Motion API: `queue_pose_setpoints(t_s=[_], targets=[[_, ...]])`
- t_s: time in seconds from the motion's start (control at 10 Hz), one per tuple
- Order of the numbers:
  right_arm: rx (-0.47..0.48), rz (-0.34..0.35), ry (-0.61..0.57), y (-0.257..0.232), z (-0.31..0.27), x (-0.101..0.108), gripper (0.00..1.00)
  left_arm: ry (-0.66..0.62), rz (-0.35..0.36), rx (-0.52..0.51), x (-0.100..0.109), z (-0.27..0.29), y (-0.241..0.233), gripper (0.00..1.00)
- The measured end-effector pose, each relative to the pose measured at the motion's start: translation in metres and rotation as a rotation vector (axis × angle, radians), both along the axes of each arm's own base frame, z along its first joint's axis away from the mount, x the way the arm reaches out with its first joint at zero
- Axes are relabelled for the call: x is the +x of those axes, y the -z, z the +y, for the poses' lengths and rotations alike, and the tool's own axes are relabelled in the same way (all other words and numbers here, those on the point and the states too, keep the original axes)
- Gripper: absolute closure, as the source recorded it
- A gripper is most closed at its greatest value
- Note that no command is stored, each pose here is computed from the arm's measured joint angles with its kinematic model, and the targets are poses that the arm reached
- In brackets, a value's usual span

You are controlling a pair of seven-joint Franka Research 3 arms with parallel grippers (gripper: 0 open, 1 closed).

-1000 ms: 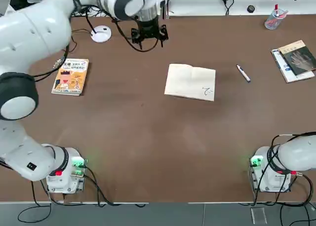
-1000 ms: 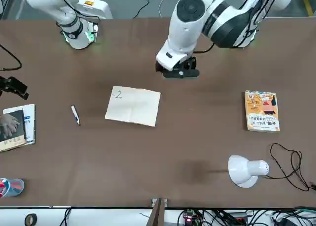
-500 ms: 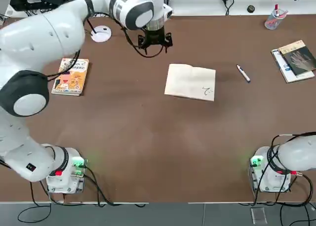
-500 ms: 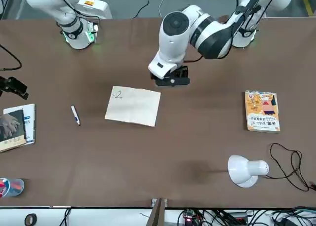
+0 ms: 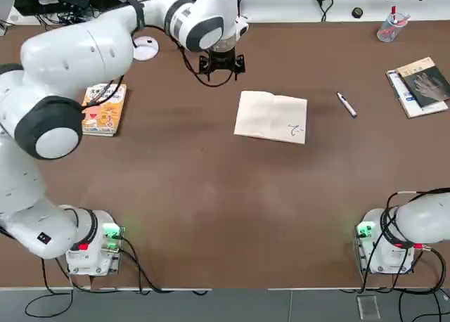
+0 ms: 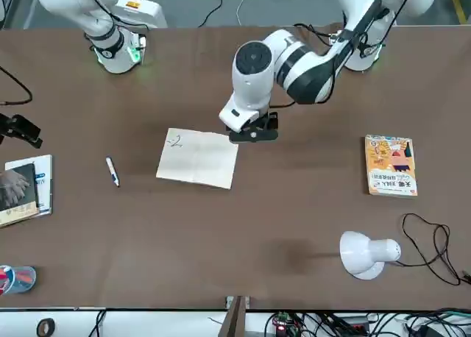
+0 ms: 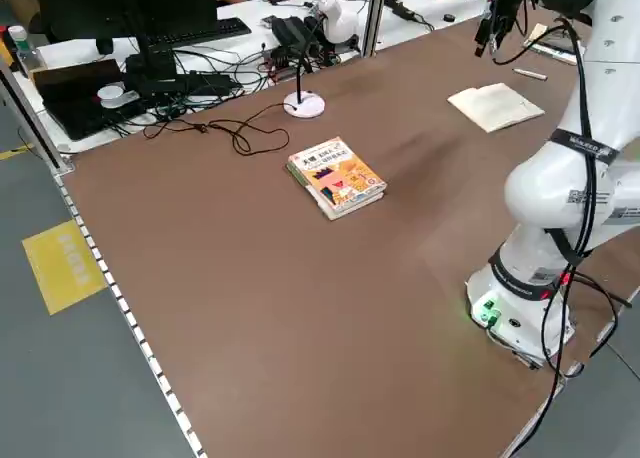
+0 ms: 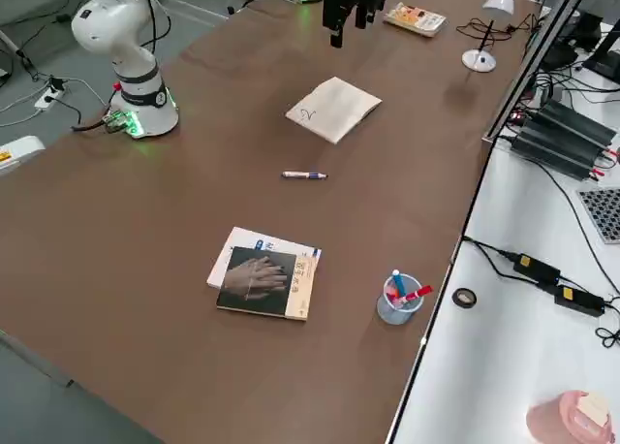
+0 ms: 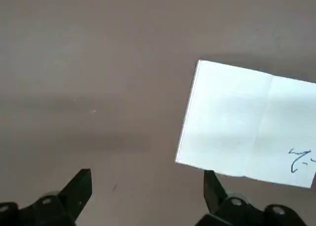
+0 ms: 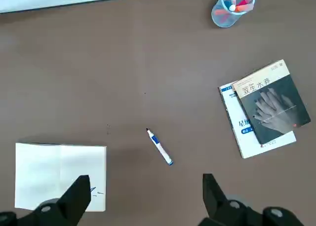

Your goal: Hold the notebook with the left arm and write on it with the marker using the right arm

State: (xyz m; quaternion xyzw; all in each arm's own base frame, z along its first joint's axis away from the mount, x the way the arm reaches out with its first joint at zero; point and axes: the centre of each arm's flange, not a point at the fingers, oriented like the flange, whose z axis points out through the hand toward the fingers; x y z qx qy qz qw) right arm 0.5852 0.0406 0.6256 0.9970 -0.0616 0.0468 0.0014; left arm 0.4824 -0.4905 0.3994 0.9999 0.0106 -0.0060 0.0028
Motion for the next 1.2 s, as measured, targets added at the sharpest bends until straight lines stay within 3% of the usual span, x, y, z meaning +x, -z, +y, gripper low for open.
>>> queue_pose_setpoints(t_s=[0.6,1.2], targets=[[0.0,0.006,0.0,0.003,0.0,0.0,0.0,-0.001,-0.023,-0.033,0.007,-0.006,0.01,0.0],[-0.001,0.01,-0.001,0.005,0.0,0.0,0.0,0.0,-0.043,-0.095,0.011,-0.034,0.099,0.0]])
